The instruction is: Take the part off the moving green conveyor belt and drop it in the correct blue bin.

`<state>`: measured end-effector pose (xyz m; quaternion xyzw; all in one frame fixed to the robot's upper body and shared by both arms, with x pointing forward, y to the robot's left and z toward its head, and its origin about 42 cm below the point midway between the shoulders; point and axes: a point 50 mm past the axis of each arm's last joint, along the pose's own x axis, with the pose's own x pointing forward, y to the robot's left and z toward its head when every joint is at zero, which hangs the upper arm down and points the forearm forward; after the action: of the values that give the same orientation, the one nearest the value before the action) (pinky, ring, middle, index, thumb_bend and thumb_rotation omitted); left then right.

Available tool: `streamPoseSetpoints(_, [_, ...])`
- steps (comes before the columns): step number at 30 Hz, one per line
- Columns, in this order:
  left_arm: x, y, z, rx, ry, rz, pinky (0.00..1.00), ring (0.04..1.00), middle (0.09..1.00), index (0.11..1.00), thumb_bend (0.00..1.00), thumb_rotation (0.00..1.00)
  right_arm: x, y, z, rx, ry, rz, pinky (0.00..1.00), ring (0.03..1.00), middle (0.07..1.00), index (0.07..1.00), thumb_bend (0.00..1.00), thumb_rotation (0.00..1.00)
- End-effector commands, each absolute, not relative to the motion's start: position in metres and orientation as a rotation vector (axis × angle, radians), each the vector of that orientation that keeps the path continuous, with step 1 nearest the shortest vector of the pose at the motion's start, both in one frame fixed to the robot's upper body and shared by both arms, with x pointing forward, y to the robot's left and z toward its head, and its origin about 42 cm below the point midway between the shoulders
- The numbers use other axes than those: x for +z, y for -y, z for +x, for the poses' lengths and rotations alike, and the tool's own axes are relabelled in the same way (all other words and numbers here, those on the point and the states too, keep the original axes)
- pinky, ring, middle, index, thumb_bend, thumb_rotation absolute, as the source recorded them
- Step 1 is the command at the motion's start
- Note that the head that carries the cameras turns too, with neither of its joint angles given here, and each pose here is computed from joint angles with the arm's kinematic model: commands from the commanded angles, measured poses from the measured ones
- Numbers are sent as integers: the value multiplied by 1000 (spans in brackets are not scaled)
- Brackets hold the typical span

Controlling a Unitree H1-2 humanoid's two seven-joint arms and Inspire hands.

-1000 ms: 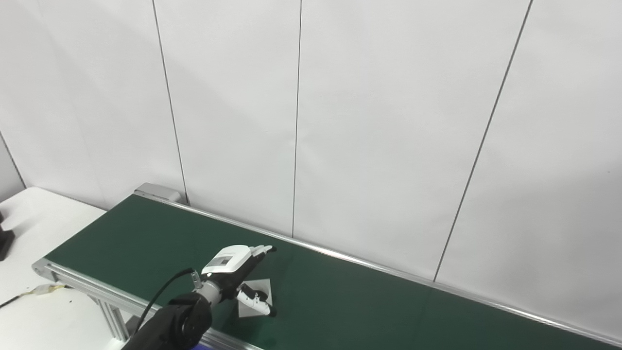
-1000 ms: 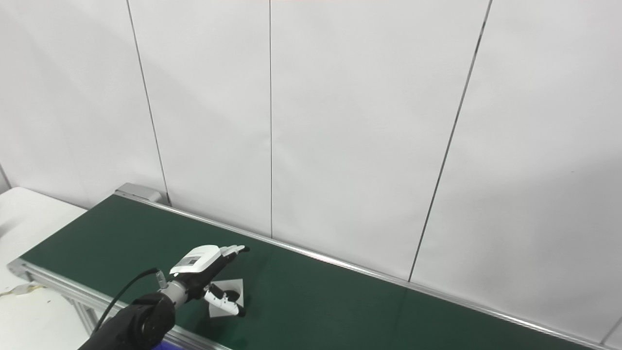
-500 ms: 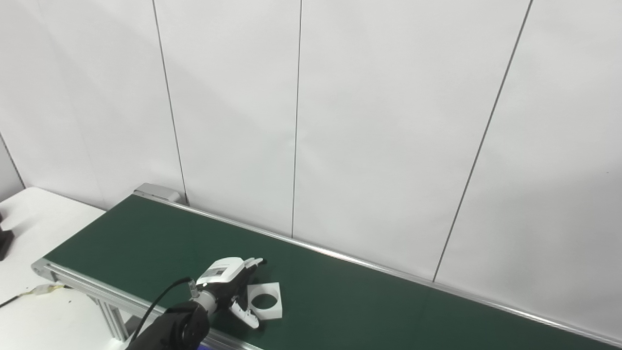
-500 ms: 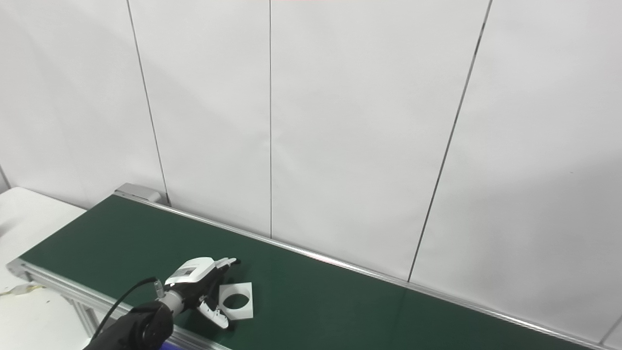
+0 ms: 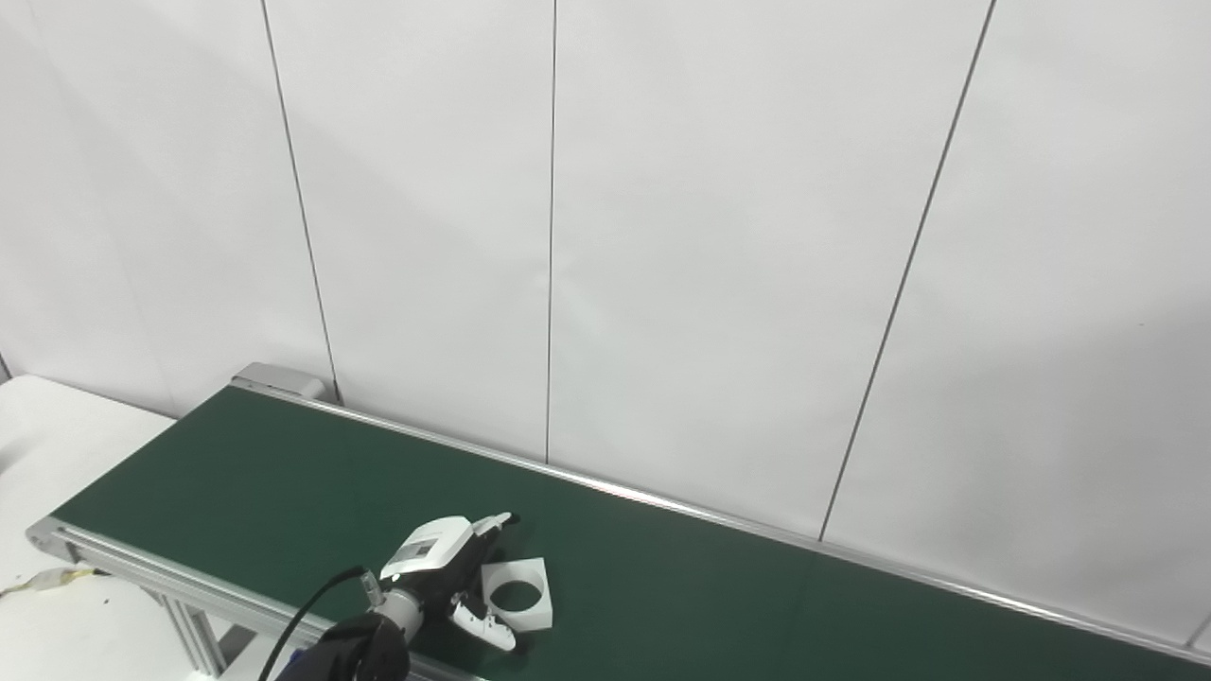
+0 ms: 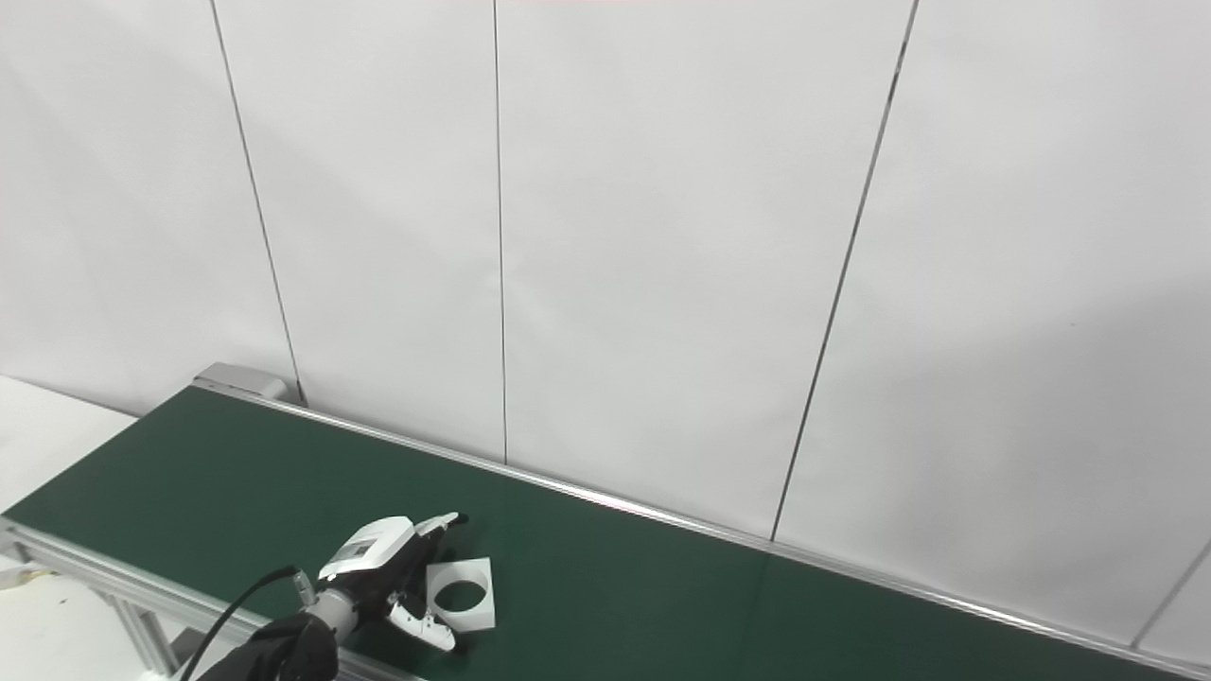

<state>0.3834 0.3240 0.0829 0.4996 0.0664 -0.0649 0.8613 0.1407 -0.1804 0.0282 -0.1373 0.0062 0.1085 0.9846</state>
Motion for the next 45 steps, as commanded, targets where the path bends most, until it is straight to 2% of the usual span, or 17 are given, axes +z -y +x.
streamPoseSetpoints(1, [92,-306,392,-154,-49,1003,845,902,914,909,848,268,39,176,144,214,23,-271,679,779,817,799,825,92])
streamPoseSetpoints(3, [94,-297,391,-163,-35,972,774,849,870,876,805,198,39,176,144,213,28,-272,681,777,814,799,832,124])
streamPoseSetpoints(5, [95,-291,390,-167,-20,956,702,776,803,800,730,71,40,177,144,212,29,-269,684,779,815,802,837,132])
streamPoseSetpoints(6, [95,-289,390,-168,-14,950,623,696,743,743,678,29,40,177,144,212,28,-267,688,781,817,804,839,136])
streamPoseSetpoints(7, [95,-287,390,-170,1,948,579,647,700,711,645,14,40,176,144,210,27,-262,689,782,818,806,839,138])
streamPoseSetpoints(8, [95,-286,390,-172,11,948,527,586,561,599,568,5,41,176,143,209,27,-258,693,785,818,804,843,135])
streamPoseSetpoints(9, [94,-284,390,-178,16,958,506,541,519,562,539,2,41,176,144,207,27,-257,694,785,817,804,845,136])
streamPoseSetpoints(10, [94,-283,390,-187,17,971,483,462,505,531,512,0,41,176,144,206,28,-256,693,784,815,803,849,140])
streamPoseSetpoints(13, [93,-281,391,-215,8,997,430,415,487,524,500,0,41,176,143,206,32,-255,691,782,815,803,851,147])
streamPoseSetpoints(16, [92,-280,391,-244,8,1021,394,396,474,529,497,0,40,176,144,203,35,-257,687,777,814,802,851,164])
streamPoseSetpoints(21, [91,-280,391,-293,12,1085,417,409,498,513,499,0,39,175,145,196,40,-256,679,772,808,799,862,181])
streamPoseSetpoints(25, [90,-282,391,-312,21,1128,364,382,472,525,498,0,39,174,147,194,34,-257,680,771,807,798,864,203])
streamPoseSetpoints(30, [92,-285,389,-307,9,1161,377,393,495,519,500,0,38,175,148,194,31,-256,678,774,811,798,873,206])
streamPoseSetpoints(36, [104,-292,382,-272,126,1145,397,400,479,528,499,0,40,173,148,192,37,-253,681,773,809,798,871,193])
streamPoseSetpoints(40, [130,-293,368,-243,253,1049,429,415,491,523,500,0,40,173,149,196,41,-251,683,775,811,803,868,194])
streamPoseSetpoints(45, [159,-291,350,-239,331,965,475,440,499,509,501,0,41,172,149,194,42,-242,685,777,813,802,869,183])
